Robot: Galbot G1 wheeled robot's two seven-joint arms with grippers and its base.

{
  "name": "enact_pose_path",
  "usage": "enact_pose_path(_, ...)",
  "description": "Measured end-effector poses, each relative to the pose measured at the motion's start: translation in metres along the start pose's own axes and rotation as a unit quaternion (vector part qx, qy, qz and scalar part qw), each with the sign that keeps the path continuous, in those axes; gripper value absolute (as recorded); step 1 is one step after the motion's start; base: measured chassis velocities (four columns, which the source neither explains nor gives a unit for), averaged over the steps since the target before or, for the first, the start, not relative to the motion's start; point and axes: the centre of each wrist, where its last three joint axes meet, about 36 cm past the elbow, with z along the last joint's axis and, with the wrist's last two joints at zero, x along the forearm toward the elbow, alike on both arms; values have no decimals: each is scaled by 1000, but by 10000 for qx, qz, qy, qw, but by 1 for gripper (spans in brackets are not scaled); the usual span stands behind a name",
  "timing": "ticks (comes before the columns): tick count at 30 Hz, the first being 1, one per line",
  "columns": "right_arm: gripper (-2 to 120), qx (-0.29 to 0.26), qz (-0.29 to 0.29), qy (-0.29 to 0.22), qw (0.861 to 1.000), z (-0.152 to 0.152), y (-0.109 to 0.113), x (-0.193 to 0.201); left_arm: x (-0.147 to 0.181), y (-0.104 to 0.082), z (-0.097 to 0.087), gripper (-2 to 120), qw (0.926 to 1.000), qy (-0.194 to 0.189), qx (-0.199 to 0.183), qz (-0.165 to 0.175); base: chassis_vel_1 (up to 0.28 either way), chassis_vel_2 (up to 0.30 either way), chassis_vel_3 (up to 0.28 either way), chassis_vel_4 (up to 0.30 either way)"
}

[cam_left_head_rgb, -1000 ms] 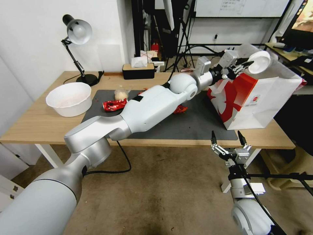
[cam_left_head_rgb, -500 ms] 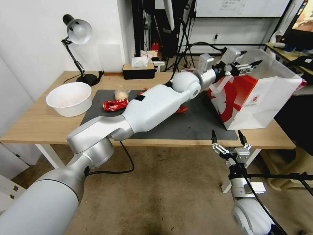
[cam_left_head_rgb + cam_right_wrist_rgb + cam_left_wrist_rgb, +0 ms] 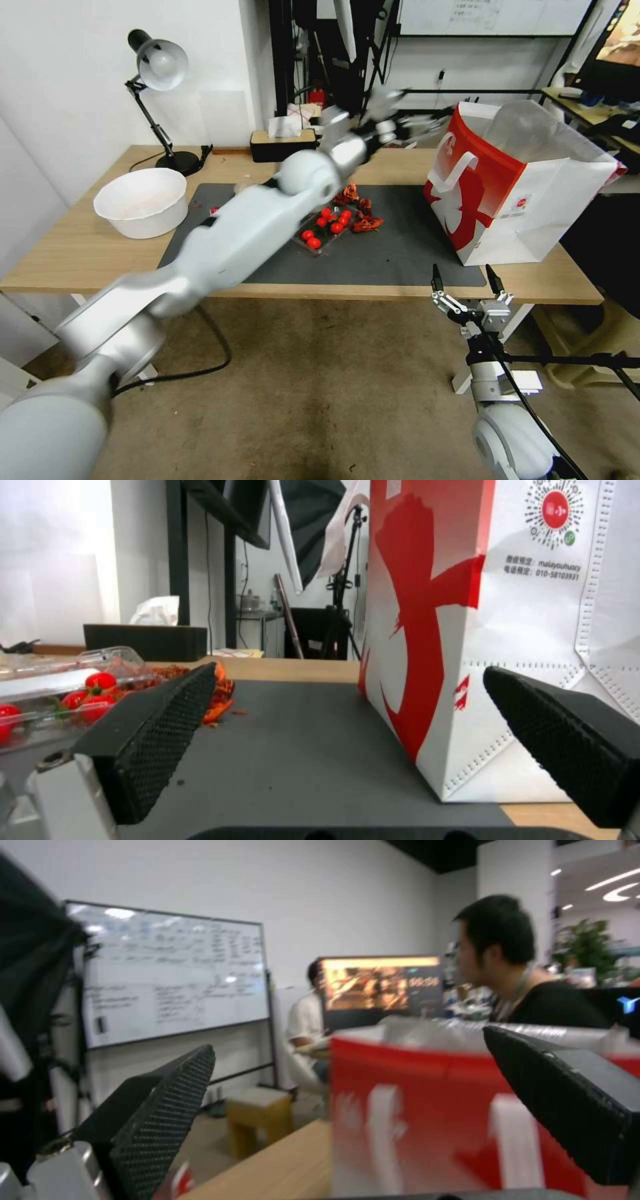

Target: Pick up the trash from the table and place it into the takeout bag.

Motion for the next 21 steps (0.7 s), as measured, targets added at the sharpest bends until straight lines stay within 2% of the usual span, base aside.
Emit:
enact_pose_path(2,100,8,-3,6,10000,0,-1,0,48,12,11,100,9996,76,-32,-274,0,0,0,0)
enact_pose_path(3,100,8,-3,6,10000,0,-1,0,48,12,11,100,9996,76,-32,-274,0,0,0,0)
enact_pose_path(6,100,2,7,-12,10000,0,-1,-2,96,21,16,100,9981,139,-127,-581,0,0,0,0)
enact_pose_path(8,100,-1,7,-16,10000,0,-1,-3,107,22,18,100,9976,181,-174,-651,0,0,0,0)
enact_pose_path(9,100,-4,2,-22,10000,1,-1,-3,128,24,21,100,9963,239,-240,-783,0,0,0,0)
enact_pose_path(11,100,-12,-14,-23,10000,1,0,-4,156,20,24,100,9943,282,-278,-990,0,0,0,0)
enact_pose_path(12,100,-12,-14,-23,10000,1,0,-4,156,20,24,100,9943,282,-278,-990,0,0,0,0)
enact_pose_path(15,100,-27,-43,-10,10000,2,2,-4,200,14,24,100,9890,369,-428,-1370,0,0,0,0)
enact_pose_path(16,100,-27,-43,-10,10000,2,2,-4,200,14,24,100,9890,369,-428,-1370,0,0,0,0)
enact_pose_path(20,100,-53,-81,12,10000,5,5,-5,242,12,20,100,9794,458,-764,-1811,0,0,0,0)
enact_pose_path(21,100,-53,-81,12,10000,5,5,-5,242,12,20,100,9794,458,-764,-1811,0,0,0,0)
